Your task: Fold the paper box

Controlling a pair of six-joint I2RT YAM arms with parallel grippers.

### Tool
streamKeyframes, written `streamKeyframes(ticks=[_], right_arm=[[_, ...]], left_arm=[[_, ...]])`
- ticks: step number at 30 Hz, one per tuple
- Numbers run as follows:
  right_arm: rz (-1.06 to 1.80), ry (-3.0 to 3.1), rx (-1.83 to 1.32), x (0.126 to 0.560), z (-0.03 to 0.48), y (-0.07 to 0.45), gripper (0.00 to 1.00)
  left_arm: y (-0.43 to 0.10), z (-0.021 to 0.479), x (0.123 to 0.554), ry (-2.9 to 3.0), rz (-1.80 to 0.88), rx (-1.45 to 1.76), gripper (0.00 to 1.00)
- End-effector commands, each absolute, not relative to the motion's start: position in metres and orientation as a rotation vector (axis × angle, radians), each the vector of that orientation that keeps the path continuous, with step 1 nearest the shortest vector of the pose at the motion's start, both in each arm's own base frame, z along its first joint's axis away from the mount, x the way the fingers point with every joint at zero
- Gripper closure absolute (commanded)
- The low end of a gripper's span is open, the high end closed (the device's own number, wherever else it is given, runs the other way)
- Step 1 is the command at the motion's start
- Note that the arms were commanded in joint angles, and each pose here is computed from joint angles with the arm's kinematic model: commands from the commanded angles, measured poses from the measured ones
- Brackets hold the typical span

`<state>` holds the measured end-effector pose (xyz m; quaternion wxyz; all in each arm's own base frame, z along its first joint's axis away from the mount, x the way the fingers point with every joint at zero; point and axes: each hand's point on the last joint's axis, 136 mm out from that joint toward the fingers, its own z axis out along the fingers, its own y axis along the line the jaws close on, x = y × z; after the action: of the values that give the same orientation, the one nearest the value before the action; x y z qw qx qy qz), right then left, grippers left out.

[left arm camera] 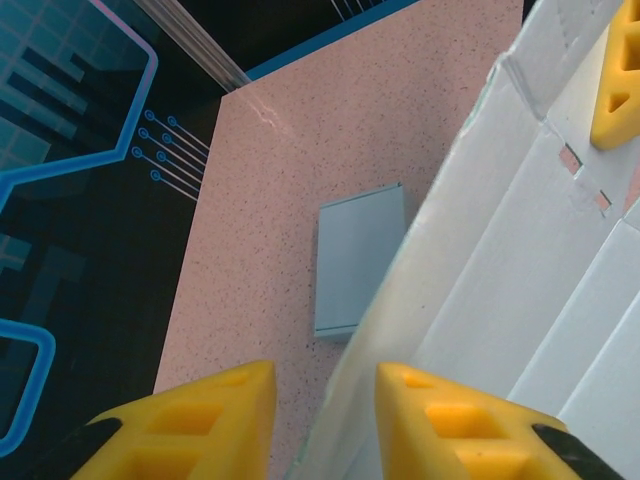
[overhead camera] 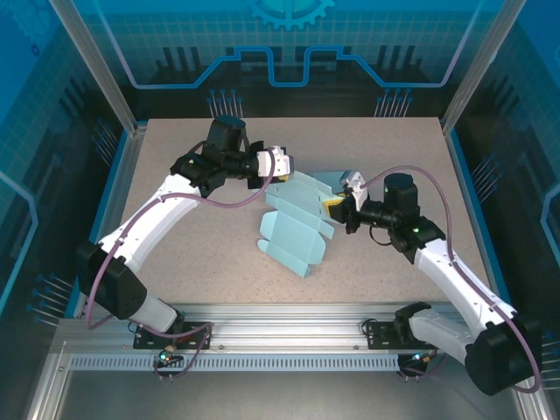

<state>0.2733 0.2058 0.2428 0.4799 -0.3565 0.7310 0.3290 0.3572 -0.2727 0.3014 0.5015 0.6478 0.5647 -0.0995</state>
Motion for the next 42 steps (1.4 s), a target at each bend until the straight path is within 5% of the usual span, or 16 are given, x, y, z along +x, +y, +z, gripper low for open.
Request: streamKeyframes(ticks=[1, 8, 18, 29, 37, 42], right_arm=[[0.845, 1.708, -0.9, 0.271, 0.261, 0.216, 1.0], [0.856, 1.701, -0.918, 0.271, 0.262, 0.219, 1.0], [0.845, 1.775, -0.877, 0.284, 0.246, 0.219, 0.99], [0.746, 2.064, -0.594, 0.312, 0.192, 0.202, 0.53], [0.587, 2.249, -0.227, 0.326, 0.182, 0.165, 0.42], [0.521, 2.385, -0.027, 0.331, 0.155, 0.15, 0.52]], left_arm=[[-0.269, 0.301, 0.355, 1.353, -0.206, 1.571, 0.65], [-0.268, 0.283, 0.359, 1.418, -0.213, 1.631, 0.55], [-0.264, 0.267, 0.368, 1.48, -0.151, 1.639, 0.89], [-0.233, 0.207, 0.385, 1.701, 0.161, 1.543, 0.96], [-0.205, 0.188, 0.415, 1.745, 0.442, 1.379, 1.0], [-0.197, 0.174, 0.415, 1.753, 0.521, 1.34, 1.0]])
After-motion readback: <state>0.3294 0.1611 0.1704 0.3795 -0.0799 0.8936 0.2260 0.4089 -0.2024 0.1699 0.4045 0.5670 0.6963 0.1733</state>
